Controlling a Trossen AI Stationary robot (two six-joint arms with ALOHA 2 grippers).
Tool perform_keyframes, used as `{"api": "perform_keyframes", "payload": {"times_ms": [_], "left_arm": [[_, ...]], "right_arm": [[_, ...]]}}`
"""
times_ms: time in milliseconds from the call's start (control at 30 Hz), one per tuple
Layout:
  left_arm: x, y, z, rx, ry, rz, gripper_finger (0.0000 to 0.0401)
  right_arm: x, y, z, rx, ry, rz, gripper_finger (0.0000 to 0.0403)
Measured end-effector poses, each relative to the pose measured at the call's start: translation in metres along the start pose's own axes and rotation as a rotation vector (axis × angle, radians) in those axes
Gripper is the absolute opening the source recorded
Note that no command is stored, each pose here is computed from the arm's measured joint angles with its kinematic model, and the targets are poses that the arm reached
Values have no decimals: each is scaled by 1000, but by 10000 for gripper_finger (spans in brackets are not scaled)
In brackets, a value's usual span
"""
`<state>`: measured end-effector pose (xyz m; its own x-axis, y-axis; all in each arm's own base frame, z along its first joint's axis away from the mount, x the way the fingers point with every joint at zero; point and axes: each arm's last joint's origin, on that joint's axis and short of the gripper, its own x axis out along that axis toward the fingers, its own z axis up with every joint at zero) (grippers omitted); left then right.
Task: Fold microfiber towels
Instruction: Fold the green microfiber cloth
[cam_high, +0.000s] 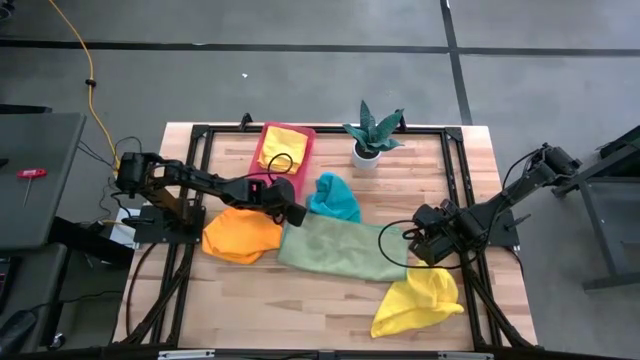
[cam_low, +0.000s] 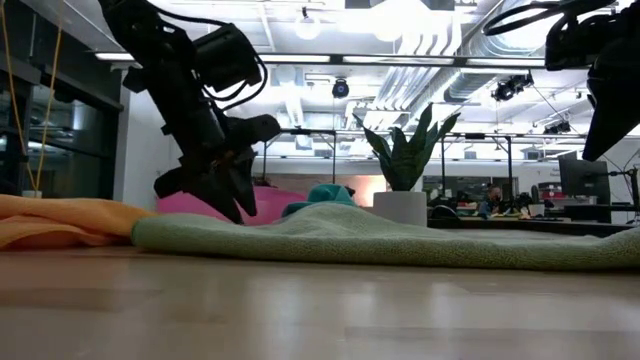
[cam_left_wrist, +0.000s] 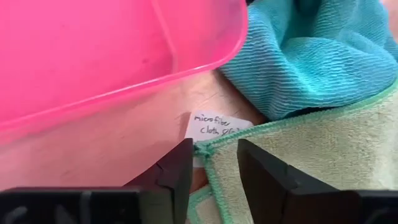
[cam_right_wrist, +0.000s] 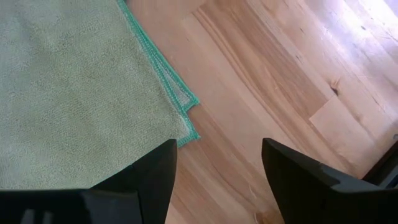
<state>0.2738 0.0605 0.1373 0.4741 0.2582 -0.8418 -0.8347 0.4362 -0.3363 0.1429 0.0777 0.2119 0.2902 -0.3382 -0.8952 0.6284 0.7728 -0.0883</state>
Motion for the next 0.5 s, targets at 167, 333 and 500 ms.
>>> {"api": "perform_keyframes", "payload": {"times_ms": [167, 333, 500], "left_arm": [[0, 0, 0, 56, 1, 5, 43], [0, 0, 0, 92, 9, -1, 9], [-7, -2, 1, 103, 21, -45, 2]], "right_arm": [[0, 0, 0, 0, -2, -1, 227], [0, 0, 0, 0, -3, -1, 227], [0, 0, 0, 1, -3, -1, 227]]}}
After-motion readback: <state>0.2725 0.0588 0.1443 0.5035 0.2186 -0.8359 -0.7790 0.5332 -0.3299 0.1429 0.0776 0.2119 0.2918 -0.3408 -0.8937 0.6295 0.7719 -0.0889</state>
